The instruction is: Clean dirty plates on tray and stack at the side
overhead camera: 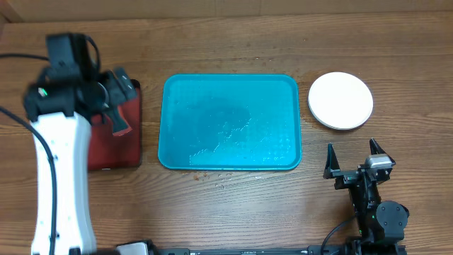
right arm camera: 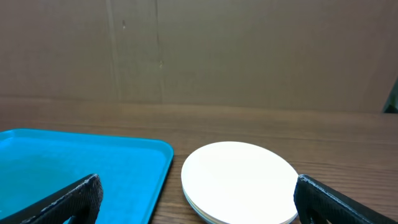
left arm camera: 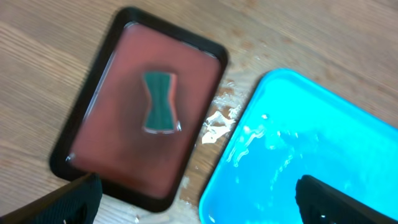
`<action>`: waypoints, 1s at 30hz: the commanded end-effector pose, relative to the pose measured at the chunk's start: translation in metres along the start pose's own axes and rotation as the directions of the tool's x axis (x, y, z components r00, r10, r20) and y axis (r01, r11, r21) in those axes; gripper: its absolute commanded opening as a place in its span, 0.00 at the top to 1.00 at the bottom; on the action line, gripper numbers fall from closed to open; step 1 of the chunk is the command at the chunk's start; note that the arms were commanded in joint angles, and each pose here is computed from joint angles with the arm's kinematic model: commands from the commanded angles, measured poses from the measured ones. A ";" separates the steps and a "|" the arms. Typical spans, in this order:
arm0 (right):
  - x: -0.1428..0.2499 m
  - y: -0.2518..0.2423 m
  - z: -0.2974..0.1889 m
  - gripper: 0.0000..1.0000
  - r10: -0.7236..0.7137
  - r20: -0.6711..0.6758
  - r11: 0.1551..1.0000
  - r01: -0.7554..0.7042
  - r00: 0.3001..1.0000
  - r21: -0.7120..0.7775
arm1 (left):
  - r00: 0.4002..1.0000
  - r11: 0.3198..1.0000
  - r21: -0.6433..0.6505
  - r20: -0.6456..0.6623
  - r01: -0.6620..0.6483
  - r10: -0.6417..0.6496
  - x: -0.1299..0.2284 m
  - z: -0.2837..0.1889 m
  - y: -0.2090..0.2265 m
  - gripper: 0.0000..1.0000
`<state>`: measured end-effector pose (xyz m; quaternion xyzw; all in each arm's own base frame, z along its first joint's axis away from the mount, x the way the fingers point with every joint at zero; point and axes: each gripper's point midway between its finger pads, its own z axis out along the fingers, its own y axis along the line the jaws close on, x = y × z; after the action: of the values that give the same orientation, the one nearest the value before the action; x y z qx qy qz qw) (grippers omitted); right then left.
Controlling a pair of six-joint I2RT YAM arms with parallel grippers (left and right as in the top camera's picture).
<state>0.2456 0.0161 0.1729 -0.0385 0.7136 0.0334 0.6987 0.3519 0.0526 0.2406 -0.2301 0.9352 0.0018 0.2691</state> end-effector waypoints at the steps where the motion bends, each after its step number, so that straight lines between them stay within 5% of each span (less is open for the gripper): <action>1: 0.001 0.000 0.000 0.00 0.003 0.005 1.000 -0.003 1.000 0.000 | 0.994 0.994 0.020 0.034 -0.104 0.103 0.031 -0.002 -0.004 0.00; 12: 0.001 0.000 0.000 0.00 0.003 0.005 1.000 -0.003 1.000 0.000 | 0.989 0.988 0.049 0.048 -0.143 0.141 0.142 -0.009 0.031 0.00; 22: 0.001 0.000 0.000 0.00 0.002 0.005 1.000 -0.002 1.000 0.000 | 0.971 0.981 0.124 0.206 -0.149 0.121 0.162 -0.009 0.035 0.00; 30: 0.001 0.000 0.000 0.00 0.003 0.005 1.000 -0.003 1.000 0.000 | 0.856 0.878 0.299 0.475 -0.374 0.204 0.158 0.002 -0.006 0.00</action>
<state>0.2456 0.0162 0.1727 -0.0386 0.7138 0.0335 0.6985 0.2363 -0.0023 0.1641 -0.0845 0.8690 -0.0611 0.4836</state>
